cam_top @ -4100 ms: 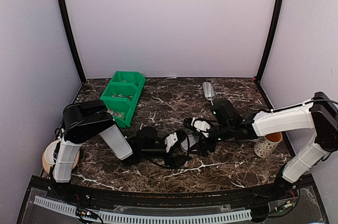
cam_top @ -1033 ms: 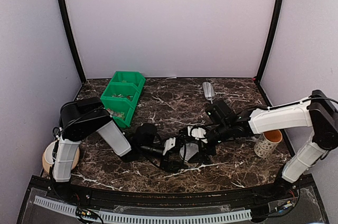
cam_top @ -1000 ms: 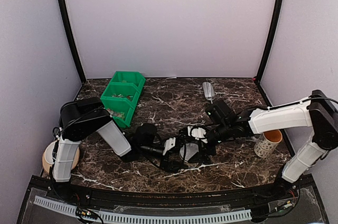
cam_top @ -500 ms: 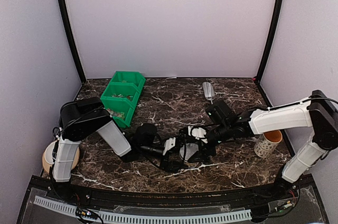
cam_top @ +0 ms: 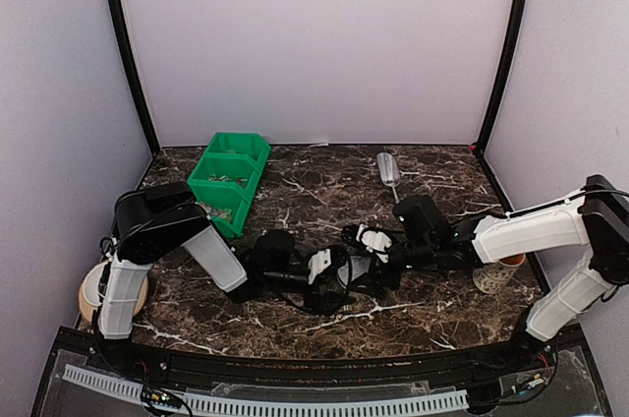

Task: Pack the candies
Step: Screw the box lid onto the packing box.

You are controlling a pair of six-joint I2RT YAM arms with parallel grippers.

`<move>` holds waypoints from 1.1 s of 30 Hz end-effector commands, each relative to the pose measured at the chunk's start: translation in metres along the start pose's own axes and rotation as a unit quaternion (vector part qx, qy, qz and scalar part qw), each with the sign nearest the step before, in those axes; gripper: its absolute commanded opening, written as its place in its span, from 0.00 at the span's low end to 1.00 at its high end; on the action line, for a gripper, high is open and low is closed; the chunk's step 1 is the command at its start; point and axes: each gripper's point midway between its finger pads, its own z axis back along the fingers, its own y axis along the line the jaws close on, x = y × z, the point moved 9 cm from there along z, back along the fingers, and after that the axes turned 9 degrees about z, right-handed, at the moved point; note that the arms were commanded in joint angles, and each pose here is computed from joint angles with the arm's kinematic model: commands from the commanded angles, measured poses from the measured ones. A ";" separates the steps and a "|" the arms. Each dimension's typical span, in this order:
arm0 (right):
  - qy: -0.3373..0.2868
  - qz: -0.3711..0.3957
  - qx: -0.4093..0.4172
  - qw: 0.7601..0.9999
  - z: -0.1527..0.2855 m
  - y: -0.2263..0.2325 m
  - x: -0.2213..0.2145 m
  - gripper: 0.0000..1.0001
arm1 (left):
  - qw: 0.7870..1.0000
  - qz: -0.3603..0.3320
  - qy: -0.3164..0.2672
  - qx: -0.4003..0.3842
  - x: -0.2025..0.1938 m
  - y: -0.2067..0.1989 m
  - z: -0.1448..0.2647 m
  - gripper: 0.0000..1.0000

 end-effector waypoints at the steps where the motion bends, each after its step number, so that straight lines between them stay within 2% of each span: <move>1: -0.008 -0.057 -0.078 0.995 -0.001 -0.013 0.006 0.89 | 0.973 0.113 0.172 0.101 -0.082 0.012 0.011 0.79; 9: 0.003 -0.135 -0.158 0.978 -0.006 -0.022 0.007 0.90 | 0.959 0.130 0.183 0.173 -0.082 0.024 0.011 0.79; 17: 0.004 -0.157 -0.191 0.969 -0.004 -0.025 0.018 0.95 | 0.957 0.133 0.185 0.181 -0.082 0.026 0.011 0.79; 21: -0.001 -0.129 -0.180 0.975 0.004 -0.021 0.020 1.00 | 0.959 0.132 0.184 0.168 -0.083 0.023 0.011 0.79; 26: 0.016 -0.070 -0.145 0.987 0.017 -0.012 0.014 0.98 | 0.967 0.120 0.181 0.131 -0.083 0.017 0.011 0.79; 33: 0.025 0.006 -0.073 0.997 0.038 0.000 0.007 0.97 | 0.980 0.094 0.174 0.032 -0.081 -0.001 0.013 0.79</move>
